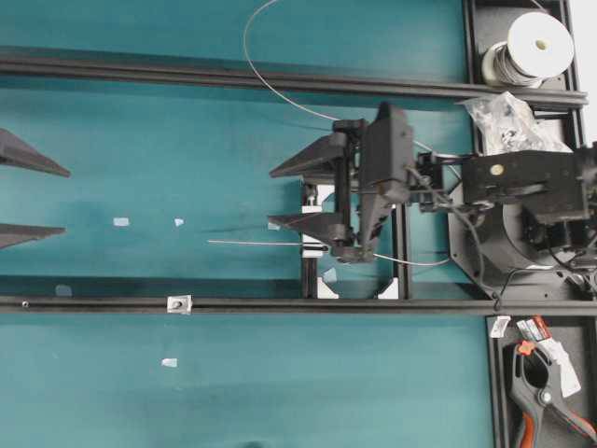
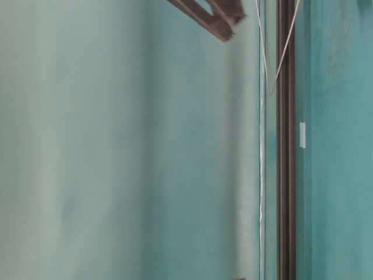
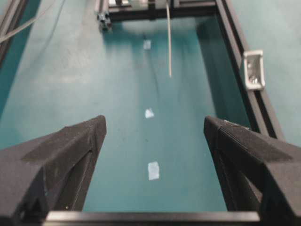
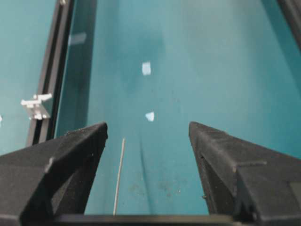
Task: Insert the wire through the hole in the metal fitting.
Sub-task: 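Lower the open right gripper over the wire beside the fixture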
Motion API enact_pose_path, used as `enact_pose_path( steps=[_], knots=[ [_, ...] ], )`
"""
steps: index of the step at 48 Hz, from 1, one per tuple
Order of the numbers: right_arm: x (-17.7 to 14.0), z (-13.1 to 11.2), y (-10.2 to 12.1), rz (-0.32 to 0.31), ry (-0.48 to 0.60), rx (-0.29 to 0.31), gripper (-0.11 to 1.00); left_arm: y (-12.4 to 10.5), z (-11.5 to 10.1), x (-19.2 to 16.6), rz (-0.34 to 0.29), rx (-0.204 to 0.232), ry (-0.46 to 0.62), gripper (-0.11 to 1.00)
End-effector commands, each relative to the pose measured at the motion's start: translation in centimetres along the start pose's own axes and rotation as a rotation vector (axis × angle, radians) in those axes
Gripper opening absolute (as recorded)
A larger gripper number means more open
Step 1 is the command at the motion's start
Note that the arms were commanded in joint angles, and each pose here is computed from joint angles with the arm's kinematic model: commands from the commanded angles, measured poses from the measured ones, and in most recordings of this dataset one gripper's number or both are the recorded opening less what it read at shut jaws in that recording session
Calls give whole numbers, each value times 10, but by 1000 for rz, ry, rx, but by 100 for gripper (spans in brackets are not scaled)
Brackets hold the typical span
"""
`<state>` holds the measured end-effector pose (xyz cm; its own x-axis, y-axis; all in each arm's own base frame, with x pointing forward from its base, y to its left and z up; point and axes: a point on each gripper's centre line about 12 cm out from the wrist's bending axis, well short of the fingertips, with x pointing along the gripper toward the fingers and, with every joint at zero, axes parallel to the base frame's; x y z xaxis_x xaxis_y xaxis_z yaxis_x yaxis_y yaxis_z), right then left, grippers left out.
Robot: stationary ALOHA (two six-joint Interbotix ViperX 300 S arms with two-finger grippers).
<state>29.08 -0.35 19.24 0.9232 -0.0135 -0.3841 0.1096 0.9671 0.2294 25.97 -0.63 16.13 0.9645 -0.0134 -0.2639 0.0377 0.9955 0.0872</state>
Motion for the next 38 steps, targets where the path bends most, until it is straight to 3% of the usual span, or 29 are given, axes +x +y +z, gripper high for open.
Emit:
enact_pose_path(
  steps=[1,17,38],
  knots=[
    [7,8,1,0,-13,7,81,-1,3,7,0,-1,-26,86],
    [28,-10,-3,-15,55,7,81,-3,-17,23,-3,-6,35,86],
    [46,-32,-3,-20,122,20,81,-3,-25,26,-3,-10,55,86]
  ],
)
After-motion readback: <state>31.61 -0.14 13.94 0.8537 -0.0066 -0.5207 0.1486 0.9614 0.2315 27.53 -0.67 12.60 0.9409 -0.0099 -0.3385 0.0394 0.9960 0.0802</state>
